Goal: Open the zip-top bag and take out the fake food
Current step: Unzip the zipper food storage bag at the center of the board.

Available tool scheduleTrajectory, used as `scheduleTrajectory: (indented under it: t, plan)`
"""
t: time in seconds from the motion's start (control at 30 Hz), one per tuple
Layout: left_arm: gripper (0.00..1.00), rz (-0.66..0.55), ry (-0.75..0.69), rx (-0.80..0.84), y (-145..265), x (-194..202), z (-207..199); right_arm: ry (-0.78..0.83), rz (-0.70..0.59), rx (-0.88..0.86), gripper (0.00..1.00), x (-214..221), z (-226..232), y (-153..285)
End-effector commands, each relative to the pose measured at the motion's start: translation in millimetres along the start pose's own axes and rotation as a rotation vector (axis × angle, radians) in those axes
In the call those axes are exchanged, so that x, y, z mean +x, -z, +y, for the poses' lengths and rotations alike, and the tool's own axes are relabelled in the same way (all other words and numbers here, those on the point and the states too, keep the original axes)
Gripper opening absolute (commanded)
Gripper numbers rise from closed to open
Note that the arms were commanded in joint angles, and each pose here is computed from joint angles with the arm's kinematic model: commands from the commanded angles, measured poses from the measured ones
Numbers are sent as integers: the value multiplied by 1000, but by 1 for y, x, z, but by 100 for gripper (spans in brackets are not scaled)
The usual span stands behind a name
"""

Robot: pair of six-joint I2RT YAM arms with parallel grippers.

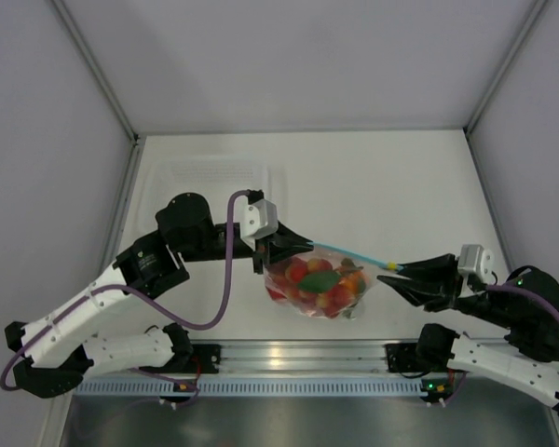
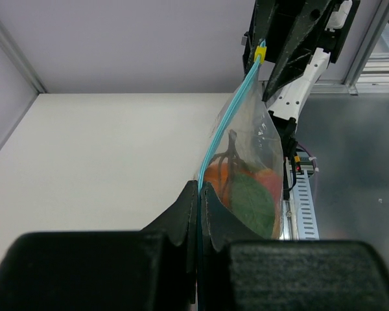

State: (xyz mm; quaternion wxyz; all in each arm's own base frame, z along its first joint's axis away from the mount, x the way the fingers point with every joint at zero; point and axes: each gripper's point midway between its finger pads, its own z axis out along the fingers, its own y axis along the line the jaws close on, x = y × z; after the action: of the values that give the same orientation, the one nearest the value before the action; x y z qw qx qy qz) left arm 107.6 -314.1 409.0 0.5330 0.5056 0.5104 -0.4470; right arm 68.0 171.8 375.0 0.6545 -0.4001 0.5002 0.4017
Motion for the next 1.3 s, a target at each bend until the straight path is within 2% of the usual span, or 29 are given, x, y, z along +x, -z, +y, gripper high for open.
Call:
scheduleTrajectory:
  t: [0.0,0.2,0.33,0.47,0.63,0.7,0.8,0.83,0.9,1.0,1.03,1.07,1.1,1.13,1.17,1.27]
  plan:
    - [0,-149,-67,6,13,-53,-5,15,-113,-44,17,-28,7,2]
    - [0,-149,-69,0,14,-52,-4,11,-121,-38,0,-32,6,4]
    - [0,-142,-71,-26,15,-48,0,2,-108,-10,0,-34,1,1]
    - [0,-125,-63,-143,21,-38,17,-3,-11,73,0,-29,-16,-10]
    - [0,-64,-37,-269,22,-10,39,3,144,74,0,-15,-21,-34]
    - [6,-33,-12,-283,18,5,43,21,173,60,0,-15,-21,-38]
    - [7,-21,26,-283,16,20,42,54,223,31,0,-12,-20,-48]
    - [9,-43,34,-281,14,20,41,55,285,35,0,0,-22,-53]
    - [15,-48,45,-282,16,32,38,66,345,40,0,9,-25,-62]
    - [31,-93,50,-279,22,32,34,79,422,30,0,24,-26,-68]
    - [45,-88,58,-279,21,40,33,80,457,22,0,33,-25,-72]
    - [53,-117,48,-279,23,35,32,87,489,15,0,39,-25,-73]
    - [76,-122,48,-279,23,37,32,88,515,10,0,44,-25,-76]
    - [88,-120,47,-280,23,40,32,89,531,8,0,46,-25,-77]
    - [95,-117,48,-282,23,41,33,100,566,24,0,51,-29,-75]
    - [98,-107,53,-255,17,43,30,100,606,21,0,54,-30,-77]
